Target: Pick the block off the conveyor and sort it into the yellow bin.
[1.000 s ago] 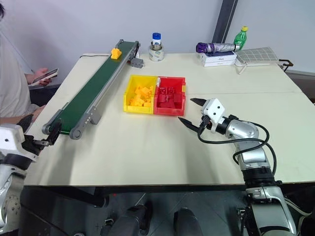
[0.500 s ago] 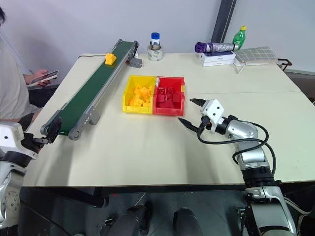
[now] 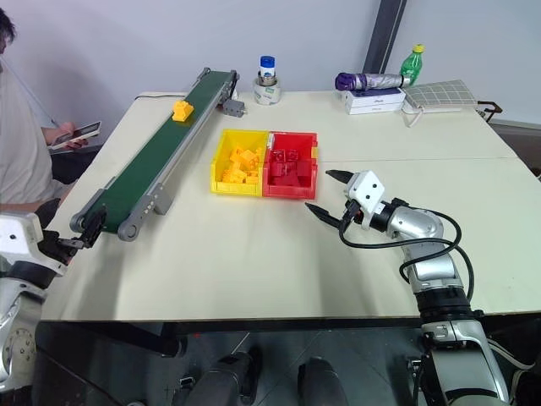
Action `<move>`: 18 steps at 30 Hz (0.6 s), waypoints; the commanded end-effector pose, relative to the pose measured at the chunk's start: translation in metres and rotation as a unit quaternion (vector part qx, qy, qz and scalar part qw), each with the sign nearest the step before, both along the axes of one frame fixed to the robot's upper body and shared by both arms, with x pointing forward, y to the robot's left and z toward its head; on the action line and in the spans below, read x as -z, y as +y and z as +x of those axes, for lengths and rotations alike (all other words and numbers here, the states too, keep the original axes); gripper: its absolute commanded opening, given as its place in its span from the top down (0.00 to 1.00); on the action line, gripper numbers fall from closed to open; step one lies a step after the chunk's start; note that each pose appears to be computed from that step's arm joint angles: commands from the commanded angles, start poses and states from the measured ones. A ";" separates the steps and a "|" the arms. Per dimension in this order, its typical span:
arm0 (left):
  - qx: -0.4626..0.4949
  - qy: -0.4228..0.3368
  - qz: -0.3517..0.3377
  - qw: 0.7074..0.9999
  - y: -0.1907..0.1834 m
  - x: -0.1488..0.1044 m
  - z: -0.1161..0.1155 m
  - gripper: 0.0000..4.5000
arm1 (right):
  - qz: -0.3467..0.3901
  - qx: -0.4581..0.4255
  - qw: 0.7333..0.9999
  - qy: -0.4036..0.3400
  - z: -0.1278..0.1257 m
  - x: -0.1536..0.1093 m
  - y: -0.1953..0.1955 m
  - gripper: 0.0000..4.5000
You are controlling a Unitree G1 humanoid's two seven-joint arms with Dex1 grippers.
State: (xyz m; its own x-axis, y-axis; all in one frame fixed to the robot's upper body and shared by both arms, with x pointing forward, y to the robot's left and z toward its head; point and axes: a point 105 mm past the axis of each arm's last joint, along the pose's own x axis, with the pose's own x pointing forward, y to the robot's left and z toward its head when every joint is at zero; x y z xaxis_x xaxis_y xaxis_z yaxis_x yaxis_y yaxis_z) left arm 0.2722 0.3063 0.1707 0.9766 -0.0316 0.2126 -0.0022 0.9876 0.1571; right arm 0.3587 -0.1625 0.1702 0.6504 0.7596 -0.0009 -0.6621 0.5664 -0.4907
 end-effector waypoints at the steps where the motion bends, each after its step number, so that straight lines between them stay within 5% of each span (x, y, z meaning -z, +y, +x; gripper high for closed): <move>1: 0.002 -0.013 0.011 1.000 -0.001 -0.010 0.001 0.01 | 0.003 -0.007 1.000 -0.030 -0.001 -0.017 0.002 0.00; 18: 0.009 -0.015 0.009 1.000 -0.004 -0.014 0.007 0.01 | 0.062 -0.123 0.989 0.051 -0.040 -0.016 0.024 0.00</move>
